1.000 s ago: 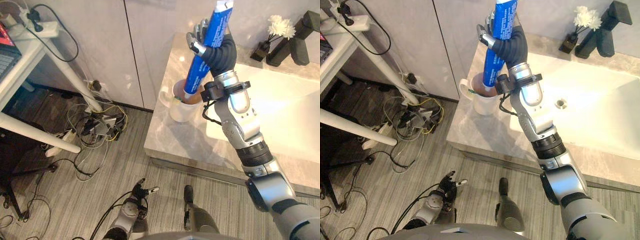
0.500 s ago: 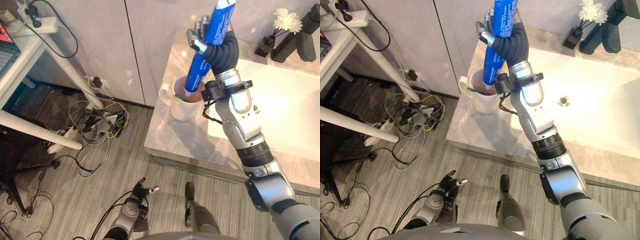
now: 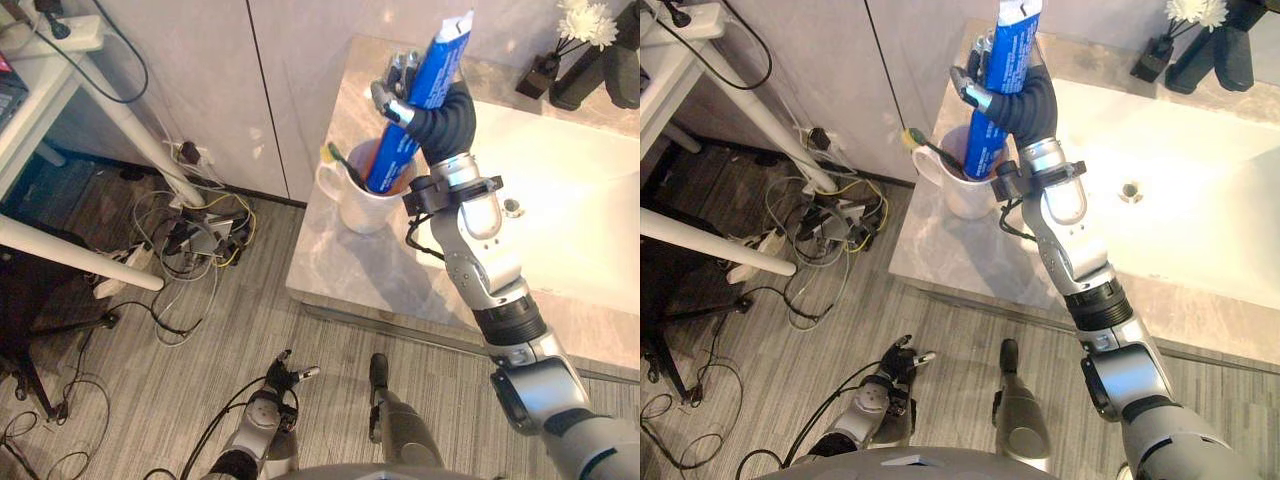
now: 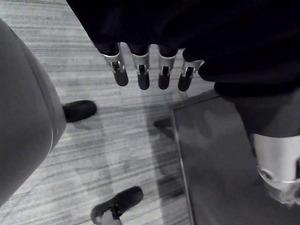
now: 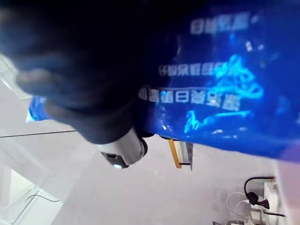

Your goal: Organize washtable

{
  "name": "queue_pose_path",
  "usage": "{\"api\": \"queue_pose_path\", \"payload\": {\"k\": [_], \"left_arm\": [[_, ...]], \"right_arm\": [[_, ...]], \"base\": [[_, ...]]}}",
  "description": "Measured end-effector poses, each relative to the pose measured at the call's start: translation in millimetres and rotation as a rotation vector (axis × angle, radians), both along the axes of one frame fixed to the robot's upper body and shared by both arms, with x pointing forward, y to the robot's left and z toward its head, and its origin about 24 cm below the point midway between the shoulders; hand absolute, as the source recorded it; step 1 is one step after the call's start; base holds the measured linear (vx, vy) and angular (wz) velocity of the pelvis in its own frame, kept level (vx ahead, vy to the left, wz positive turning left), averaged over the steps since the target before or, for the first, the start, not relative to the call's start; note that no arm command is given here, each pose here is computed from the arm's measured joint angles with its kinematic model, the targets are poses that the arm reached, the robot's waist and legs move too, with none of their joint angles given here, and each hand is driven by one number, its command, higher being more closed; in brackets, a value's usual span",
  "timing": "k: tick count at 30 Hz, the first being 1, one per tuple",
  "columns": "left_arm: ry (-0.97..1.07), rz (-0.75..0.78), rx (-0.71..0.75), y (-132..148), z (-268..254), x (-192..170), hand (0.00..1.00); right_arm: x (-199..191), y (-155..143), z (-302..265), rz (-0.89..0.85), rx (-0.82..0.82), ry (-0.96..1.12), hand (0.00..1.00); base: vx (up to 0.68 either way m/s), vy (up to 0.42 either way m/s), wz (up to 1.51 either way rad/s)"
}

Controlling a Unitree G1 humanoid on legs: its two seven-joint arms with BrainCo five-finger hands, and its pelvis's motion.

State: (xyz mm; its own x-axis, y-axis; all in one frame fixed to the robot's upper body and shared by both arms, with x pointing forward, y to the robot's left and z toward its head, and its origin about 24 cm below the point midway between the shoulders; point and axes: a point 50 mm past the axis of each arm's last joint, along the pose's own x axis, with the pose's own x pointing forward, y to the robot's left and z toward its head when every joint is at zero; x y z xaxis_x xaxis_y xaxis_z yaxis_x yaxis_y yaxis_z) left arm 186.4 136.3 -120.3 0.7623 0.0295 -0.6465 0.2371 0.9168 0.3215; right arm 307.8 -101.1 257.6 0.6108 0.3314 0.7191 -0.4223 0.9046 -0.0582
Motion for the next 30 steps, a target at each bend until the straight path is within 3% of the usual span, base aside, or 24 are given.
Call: {"api": "queue_pose_path", "payload": {"k": [30], "left_arm": [[0.044, 0.0, 0.009, 3, -7, -10, 0.0]], "right_arm": [[-14, 4, 12, 0.046, -0.003, -0.071, 0.0]], "base": [[0.0, 0.002, -0.03]]}}
